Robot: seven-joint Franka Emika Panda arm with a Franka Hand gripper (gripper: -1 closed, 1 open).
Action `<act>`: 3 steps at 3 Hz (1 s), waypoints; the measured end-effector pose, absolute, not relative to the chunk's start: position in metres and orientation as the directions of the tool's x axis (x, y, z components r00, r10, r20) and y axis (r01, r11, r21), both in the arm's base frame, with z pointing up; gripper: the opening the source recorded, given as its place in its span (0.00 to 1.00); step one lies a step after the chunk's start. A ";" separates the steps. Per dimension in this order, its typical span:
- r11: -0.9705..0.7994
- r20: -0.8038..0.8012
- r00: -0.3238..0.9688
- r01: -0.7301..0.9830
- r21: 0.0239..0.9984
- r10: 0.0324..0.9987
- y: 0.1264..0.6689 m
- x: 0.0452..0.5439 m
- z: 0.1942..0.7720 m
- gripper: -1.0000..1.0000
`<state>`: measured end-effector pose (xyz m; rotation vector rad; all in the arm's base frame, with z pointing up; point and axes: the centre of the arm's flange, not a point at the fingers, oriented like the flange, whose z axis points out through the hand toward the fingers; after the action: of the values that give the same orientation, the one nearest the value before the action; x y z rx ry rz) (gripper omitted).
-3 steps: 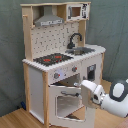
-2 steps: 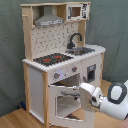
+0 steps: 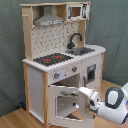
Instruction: Play with the kitchen
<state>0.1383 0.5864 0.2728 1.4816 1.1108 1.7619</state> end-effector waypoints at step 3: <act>-0.653 0.653 0.040 0.103 0.751 0.757 0.540 0.162 0.229 1.00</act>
<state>0.1624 0.5397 0.2292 1.8093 0.8660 1.6587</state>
